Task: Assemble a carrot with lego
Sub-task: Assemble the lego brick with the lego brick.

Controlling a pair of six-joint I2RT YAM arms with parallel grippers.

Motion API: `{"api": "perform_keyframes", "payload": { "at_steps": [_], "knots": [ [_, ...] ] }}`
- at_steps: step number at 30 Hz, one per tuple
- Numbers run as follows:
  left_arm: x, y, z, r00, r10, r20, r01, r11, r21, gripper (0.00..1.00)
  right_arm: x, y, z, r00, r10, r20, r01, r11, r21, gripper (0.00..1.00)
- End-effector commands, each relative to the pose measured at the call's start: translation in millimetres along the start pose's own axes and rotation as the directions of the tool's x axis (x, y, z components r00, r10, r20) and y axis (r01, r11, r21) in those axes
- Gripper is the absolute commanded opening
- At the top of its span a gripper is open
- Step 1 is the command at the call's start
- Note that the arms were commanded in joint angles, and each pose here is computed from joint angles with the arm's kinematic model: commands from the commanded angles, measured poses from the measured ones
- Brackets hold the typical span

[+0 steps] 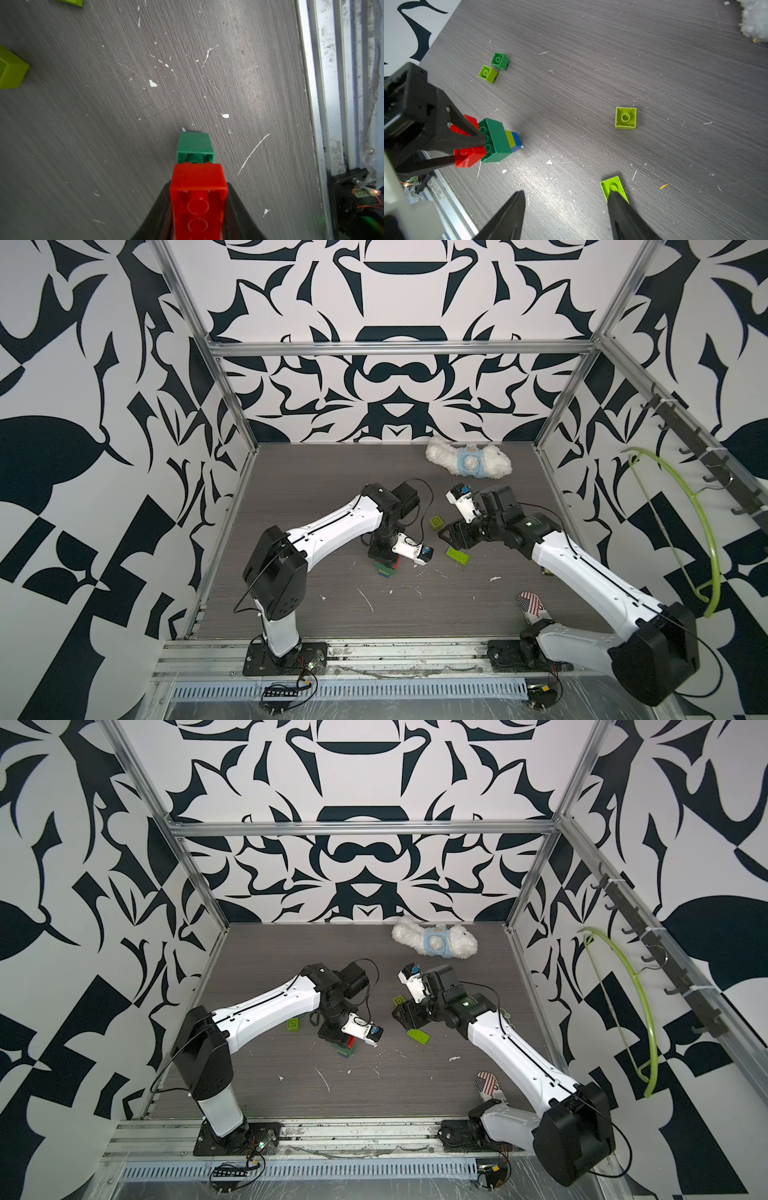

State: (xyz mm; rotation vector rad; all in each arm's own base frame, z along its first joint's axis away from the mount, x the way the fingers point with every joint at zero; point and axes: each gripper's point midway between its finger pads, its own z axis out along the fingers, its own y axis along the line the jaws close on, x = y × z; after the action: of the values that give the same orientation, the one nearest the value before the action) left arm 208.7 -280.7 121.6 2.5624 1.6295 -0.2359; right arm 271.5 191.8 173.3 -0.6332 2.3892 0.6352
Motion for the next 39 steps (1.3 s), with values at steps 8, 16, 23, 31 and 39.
{"api": "perform_keyframes", "payload": {
  "at_steps": [8,16,23,31,39],
  "knots": [
    [2.5,-5.0,5.2,0.999,0.036,-0.013,-0.036,0.999,0.032,0.02,-2.3,-1.8,-2.0,1.000,-0.008,0.008,0.008,1.000,0.008,0.68],
    [2.8,-7.9,9.5,0.999,0.045,-0.017,-0.044,0.998,0.043,0.02,-1.2,-1.4,-1.7,1.000,-0.011,0.003,0.011,1.000,0.006,0.68],
    [5.8,-7.8,17.2,0.998,0.047,-0.046,-0.045,0.998,0.054,0.02,-0.7,-1.7,-0.7,1.000,-0.009,-0.002,0.009,1.000,0.004,0.68],
    [6.1,-10.5,18.4,0.997,0.052,-0.057,-0.049,0.997,0.060,0.02,0.4,-1.8,0.1,1.000,-0.008,-0.005,0.008,1.000,0.003,0.68],
    [5.9,-13.2,20.0,0.996,0.060,-0.061,-0.056,0.997,0.060,0.02,0.7,-1.0,1.3,1.000,-0.009,-0.008,0.009,1.000,-0.003,0.68]
  ]
}}
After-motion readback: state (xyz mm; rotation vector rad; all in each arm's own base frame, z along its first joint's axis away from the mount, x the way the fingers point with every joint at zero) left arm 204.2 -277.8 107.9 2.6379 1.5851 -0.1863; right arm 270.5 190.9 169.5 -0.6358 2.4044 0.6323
